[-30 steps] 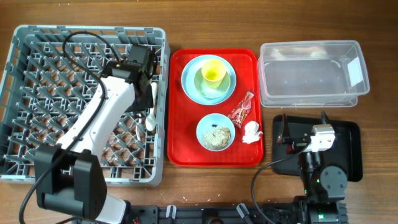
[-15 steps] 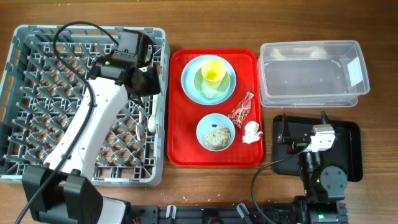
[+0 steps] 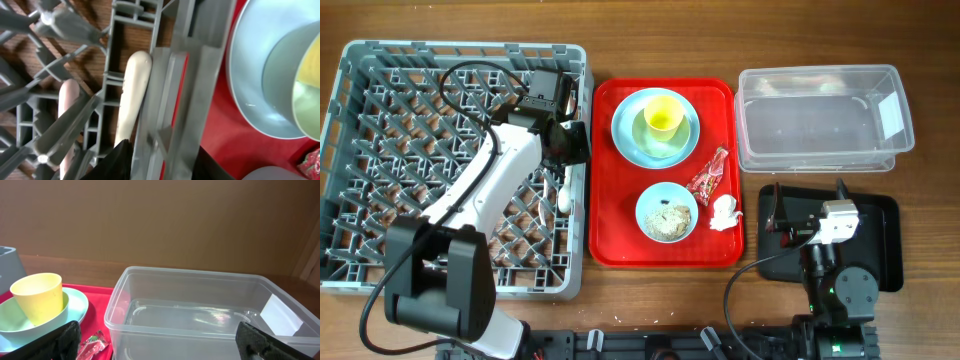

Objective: Sort waste into correct bins and load items into the dishwasher rack
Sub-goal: 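Carry the fork into the dish rack and release it beside the spoon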

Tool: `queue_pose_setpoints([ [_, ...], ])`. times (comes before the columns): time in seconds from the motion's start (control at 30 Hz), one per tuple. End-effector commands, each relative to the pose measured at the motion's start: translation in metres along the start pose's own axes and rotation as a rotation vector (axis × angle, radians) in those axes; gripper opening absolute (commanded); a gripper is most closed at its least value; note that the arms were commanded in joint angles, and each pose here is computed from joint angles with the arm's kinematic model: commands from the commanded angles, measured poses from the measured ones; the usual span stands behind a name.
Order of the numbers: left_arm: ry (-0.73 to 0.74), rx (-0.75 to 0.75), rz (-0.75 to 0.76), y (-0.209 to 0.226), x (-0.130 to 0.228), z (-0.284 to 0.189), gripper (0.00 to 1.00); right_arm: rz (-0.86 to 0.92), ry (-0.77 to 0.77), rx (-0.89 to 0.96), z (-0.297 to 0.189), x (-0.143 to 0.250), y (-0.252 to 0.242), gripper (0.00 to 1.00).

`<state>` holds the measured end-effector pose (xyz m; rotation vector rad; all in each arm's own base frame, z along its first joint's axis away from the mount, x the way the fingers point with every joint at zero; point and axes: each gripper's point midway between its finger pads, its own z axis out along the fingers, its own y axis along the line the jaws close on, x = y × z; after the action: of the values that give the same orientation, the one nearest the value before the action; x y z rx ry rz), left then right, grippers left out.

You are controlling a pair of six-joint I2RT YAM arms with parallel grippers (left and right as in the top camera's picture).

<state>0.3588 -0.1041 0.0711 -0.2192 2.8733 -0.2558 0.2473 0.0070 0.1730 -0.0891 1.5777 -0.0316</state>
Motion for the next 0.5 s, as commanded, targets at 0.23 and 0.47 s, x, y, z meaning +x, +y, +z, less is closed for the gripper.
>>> queue_pose_setpoints([
  [0.23,-0.012,0.026,-0.01,-0.0038,-0.0033,0.0036,0.17,-0.002,-0.009,-0.015,-0.0003,-0.0017,0.0029,1.0],
  [0.47,-0.022,0.031,-0.057,-0.0049,-0.006,0.0035,0.14,-0.002,-0.009,-0.015,-0.0003,-0.0017,0.0029,1.0],
])
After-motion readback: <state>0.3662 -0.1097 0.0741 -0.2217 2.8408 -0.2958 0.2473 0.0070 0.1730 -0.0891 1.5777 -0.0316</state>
